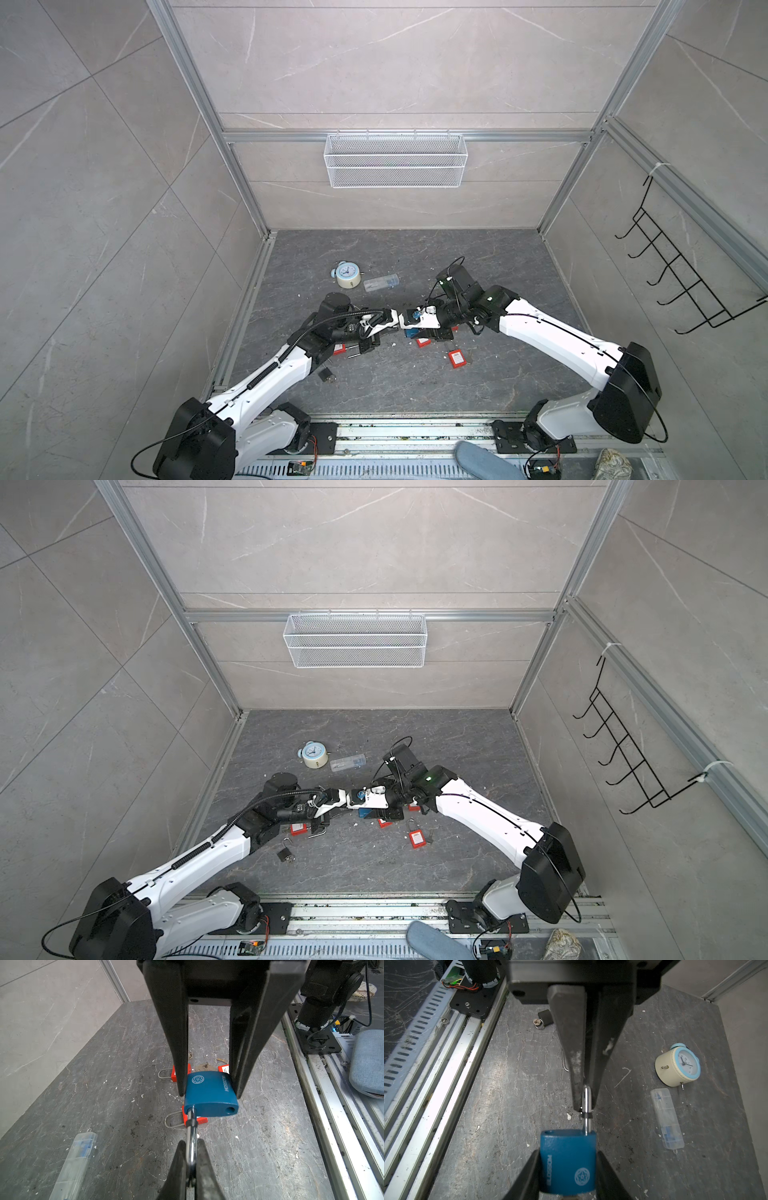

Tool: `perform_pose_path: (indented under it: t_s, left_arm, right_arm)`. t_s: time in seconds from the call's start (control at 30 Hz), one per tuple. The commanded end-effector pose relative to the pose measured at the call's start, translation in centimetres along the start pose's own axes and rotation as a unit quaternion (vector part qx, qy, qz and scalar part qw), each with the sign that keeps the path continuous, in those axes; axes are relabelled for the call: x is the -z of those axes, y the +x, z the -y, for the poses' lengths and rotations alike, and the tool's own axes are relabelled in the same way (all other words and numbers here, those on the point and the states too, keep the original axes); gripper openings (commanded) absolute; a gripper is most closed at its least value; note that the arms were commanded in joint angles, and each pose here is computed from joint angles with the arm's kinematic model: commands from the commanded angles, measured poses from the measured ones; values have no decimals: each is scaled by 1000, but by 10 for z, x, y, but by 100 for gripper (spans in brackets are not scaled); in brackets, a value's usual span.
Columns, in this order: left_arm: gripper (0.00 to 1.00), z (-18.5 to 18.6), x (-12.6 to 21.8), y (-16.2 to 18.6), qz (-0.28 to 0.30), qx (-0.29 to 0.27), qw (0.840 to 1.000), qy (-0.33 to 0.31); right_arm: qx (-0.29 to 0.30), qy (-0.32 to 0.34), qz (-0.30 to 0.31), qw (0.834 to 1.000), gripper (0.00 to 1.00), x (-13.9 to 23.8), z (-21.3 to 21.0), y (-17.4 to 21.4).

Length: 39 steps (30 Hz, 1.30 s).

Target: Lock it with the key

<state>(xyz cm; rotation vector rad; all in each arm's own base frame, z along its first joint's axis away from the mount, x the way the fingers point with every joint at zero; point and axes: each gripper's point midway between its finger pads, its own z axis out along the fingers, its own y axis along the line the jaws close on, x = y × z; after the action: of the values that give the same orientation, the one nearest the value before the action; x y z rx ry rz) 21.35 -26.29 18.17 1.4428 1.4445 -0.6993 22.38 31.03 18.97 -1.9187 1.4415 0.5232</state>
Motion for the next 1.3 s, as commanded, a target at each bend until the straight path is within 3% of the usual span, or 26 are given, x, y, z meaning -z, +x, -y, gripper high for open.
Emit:
perform_pose_path:
  t_s: [0.0, 0.03, 0.23, 0.47, 0.57, 0.73, 0.9, 1.03, 1.27]
  left_arm:
    - [0, -7, 4, -34, 49, -25, 999, -1]
    - [0, -7, 5, -35, 51, -27, 998, -2]
    - [0, -4, 6, -39, 60, -43, 997, -3]
    - [0, 2, 1, -46, 64, -51, 997, 14]
    - [0, 5, -1, -50, 69, -54, 996, 19]
    - [0, 8, -1, -51, 73, -54, 996, 25]
    - [0, 10, 2, -57, 83, -55, 995, 28]
    - [0, 14, 3, -58, 88, -51, 994, 36]
    - [0, 19, 4, -58, 92, -42, 994, 49]
  right_arm:
    - [-3, 65, 4, 998, 76, 12, 17, -6]
    - [-3, 76, 1, 997, 99, 13, 19, -4]
    - [-40, 124, 1, 991, 100, 19, 29, 1]
    - [-47, 98, -16, 994, 100, 16, 13, 12]
    - [-44, 74, -23, 996, 89, 13, 5, 16]
    - [-32, 48, -20, 998, 62, 10, -6, 17]
    - [-25, 7, -19, 999, 44, 6, -20, 18]
    - [-27, -21, -14, 999, 32, 4, -27, 15]
    - [-29, -41, -10, 999, 25, 5, -29, 10]
